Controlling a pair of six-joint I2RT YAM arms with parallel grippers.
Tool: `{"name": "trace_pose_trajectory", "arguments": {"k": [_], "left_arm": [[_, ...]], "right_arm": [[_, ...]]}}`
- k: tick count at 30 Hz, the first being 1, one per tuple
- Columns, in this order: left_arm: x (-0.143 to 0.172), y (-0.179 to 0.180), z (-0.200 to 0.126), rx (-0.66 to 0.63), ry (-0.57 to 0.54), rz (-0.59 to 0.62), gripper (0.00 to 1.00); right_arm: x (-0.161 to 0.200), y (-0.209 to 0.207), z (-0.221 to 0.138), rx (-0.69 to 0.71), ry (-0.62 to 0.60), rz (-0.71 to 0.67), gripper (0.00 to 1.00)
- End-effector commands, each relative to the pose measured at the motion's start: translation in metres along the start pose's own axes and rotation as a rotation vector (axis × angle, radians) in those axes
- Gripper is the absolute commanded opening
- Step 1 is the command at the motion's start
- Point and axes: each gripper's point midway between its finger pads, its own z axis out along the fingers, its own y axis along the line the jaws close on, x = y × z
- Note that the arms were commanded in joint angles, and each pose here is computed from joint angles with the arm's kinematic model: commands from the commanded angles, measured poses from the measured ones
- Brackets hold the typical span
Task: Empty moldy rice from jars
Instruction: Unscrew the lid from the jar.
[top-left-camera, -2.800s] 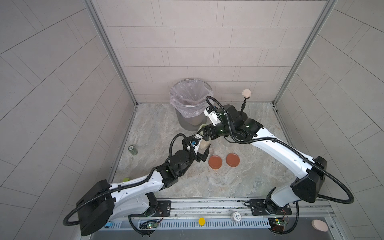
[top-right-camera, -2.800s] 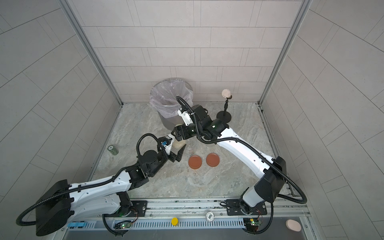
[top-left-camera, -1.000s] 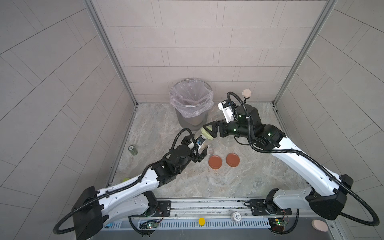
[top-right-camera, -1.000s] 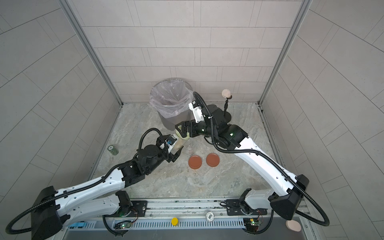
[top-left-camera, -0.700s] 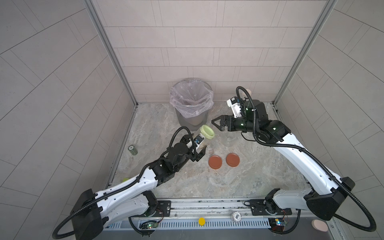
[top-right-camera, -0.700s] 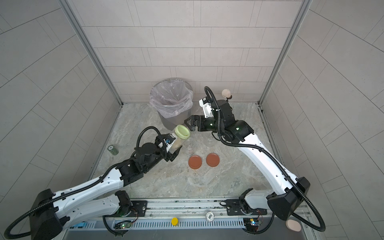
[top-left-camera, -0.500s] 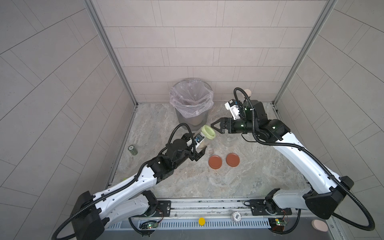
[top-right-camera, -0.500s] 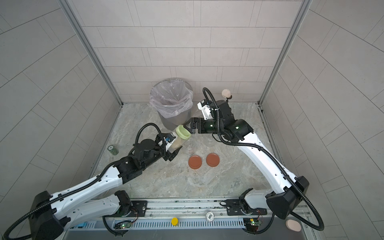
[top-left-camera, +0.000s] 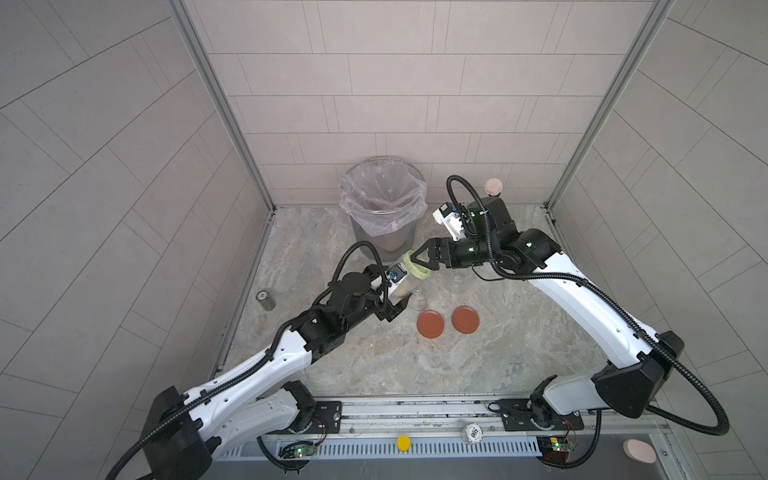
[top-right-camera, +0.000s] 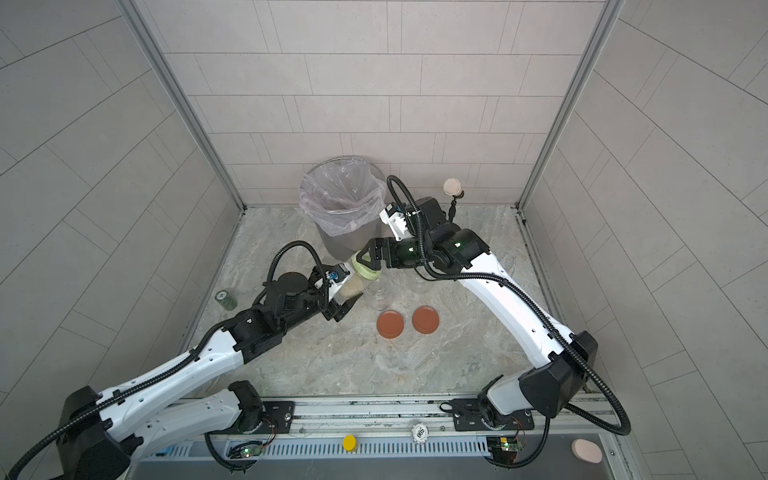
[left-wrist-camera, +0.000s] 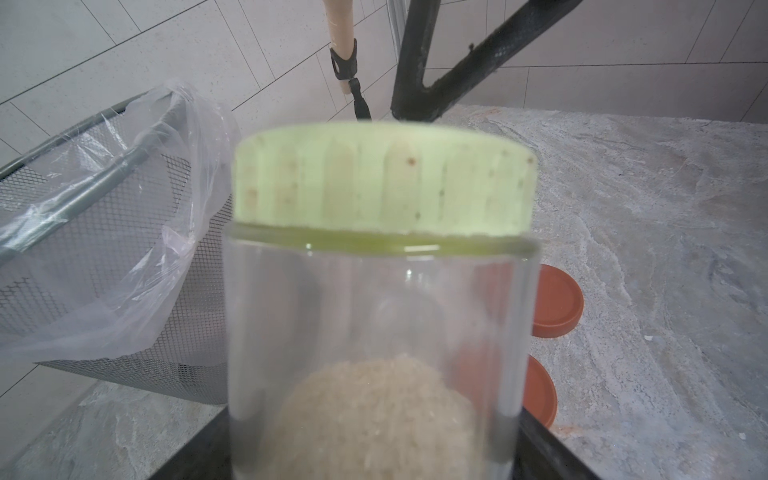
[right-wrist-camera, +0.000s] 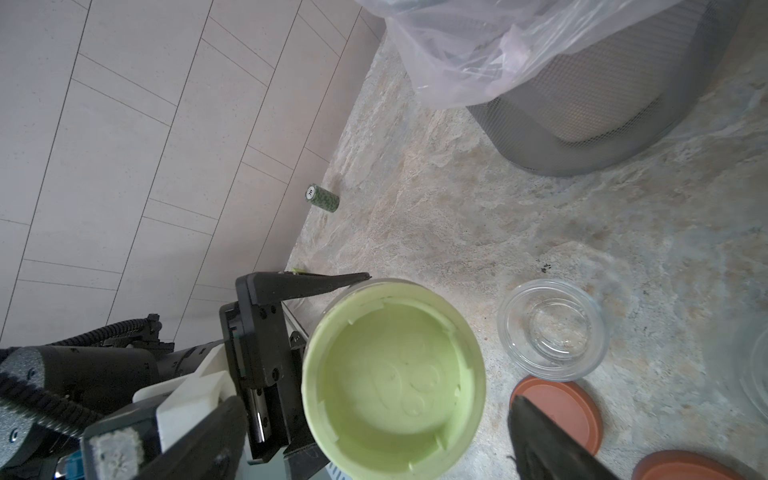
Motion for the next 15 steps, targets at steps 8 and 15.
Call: {"name": "trace_pose_trajectory", "arguments": {"k": [8,15], "left_arm": [[-0.053,0.014,-0.014,-0.033,-0.177,0.028,0.15],[-0.052,0.015,-0.014,-0.038,-0.174,0.031,0.15]], "right_arm": [[0.008,0.003,0.014,0.007,0.071,-0.036,1.00],[0.007,0.007,0.019,-0.015,0.089,-0.034,0.96]]}}
